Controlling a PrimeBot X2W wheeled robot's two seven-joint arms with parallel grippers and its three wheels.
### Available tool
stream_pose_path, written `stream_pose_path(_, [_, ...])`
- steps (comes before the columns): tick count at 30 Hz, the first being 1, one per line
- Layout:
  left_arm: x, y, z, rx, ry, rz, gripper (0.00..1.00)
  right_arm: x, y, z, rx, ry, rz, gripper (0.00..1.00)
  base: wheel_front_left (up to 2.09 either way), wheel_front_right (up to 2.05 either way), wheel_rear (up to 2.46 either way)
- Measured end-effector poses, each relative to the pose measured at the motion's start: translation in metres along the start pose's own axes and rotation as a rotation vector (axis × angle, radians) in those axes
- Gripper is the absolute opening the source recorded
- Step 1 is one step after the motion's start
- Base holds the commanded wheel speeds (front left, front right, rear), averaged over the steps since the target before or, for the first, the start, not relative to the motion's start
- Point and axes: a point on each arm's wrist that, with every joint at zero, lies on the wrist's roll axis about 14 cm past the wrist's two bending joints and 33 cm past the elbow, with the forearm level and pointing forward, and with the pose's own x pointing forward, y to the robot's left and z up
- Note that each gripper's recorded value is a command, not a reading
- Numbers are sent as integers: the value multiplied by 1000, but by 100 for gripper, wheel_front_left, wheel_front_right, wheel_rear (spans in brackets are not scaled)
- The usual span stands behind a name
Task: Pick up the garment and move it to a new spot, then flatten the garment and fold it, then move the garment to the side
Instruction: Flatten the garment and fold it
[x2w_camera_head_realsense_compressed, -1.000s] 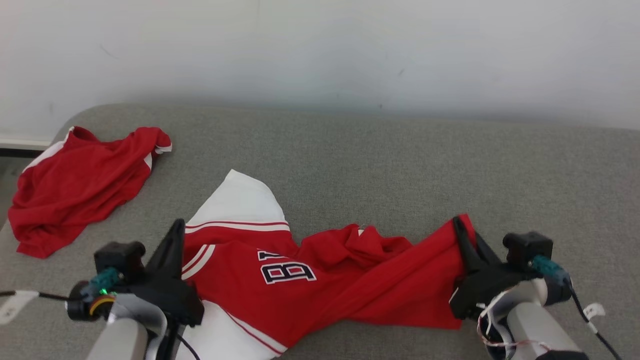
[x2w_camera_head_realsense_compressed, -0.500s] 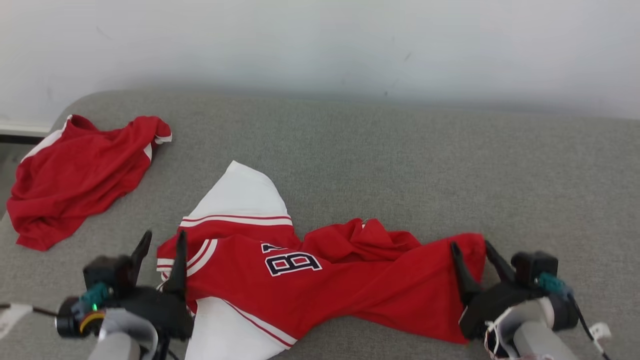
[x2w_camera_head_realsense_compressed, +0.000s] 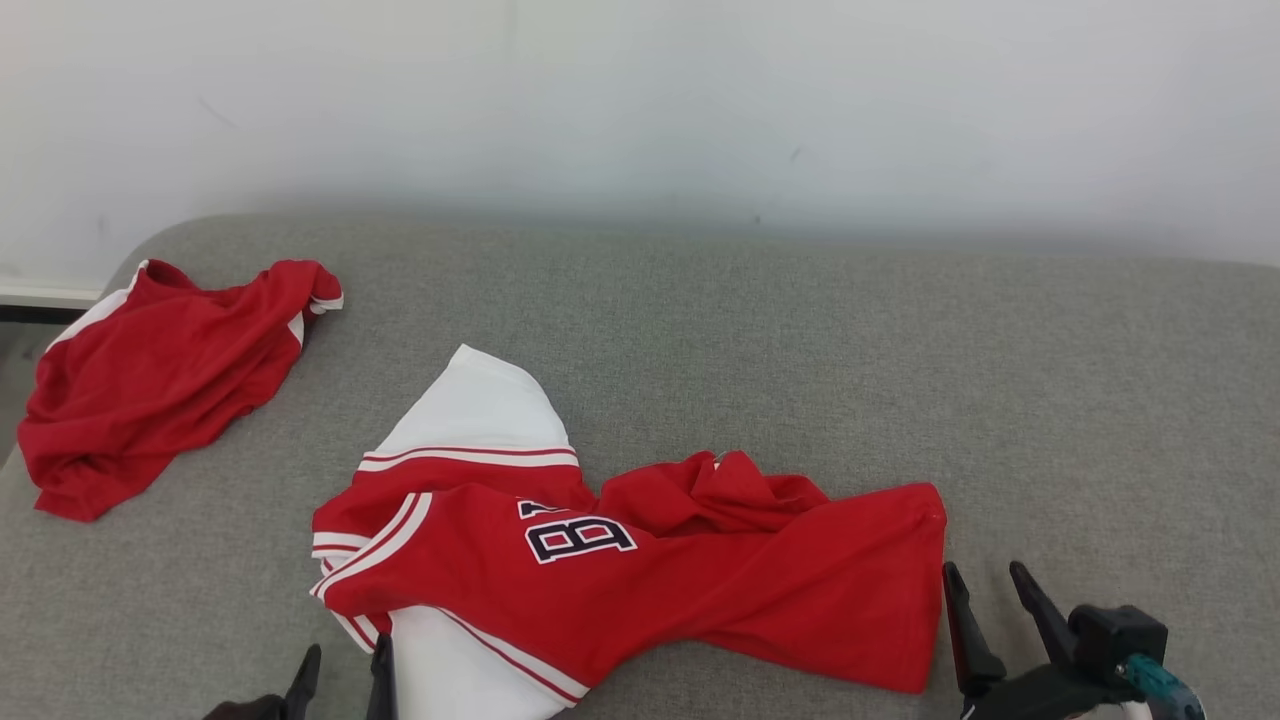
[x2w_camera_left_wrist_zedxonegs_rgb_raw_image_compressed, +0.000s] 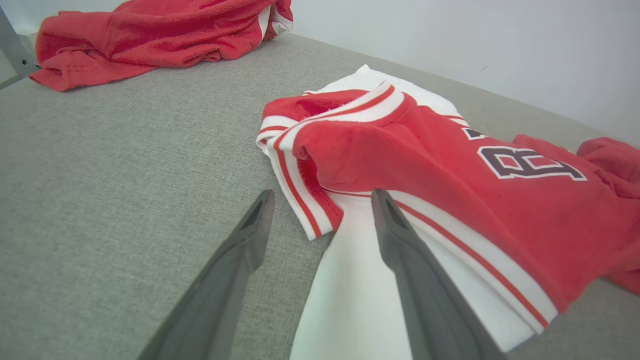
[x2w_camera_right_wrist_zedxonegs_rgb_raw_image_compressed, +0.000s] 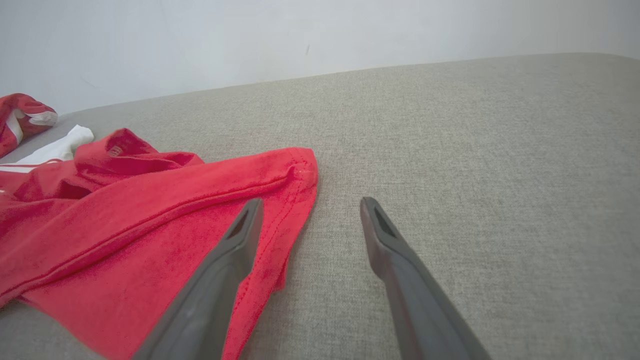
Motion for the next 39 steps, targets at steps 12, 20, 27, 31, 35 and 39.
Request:
stream_pose_path(12, [-16, 7, -48, -30, 155, 63, 100, 34, 1, 12, -63, -4, 8, 100, 0, 0, 0])
stream_pose_path(20, [-28, 12, -65, -54, 209, 94, 100, 47, -2, 1, -60, 52, -3, 100, 0, 0, 0])
stream_pose_path(27, [-28, 8, -76, -79, 247, 88, 100, 53, -3, -14, -59, 110, -10, 100, 0, 0, 0])
stream_pose_path(31, [-29, 7, -80, -90, 255, 92, 100, 57, 0, -18, -59, 125, -2, 100, 0, 0, 0])
stream_pose_path(35, [-28, 6, -83, -117, 265, 93, 100, 60, 8, -23, -53, 147, 12, 48, 0, 0, 0])
stream_pose_path(39, [-29, 6, -87, -127, 282, 86, 0, 59, 15, -28, -40, 169, 22, 0, 0, 0, 0])
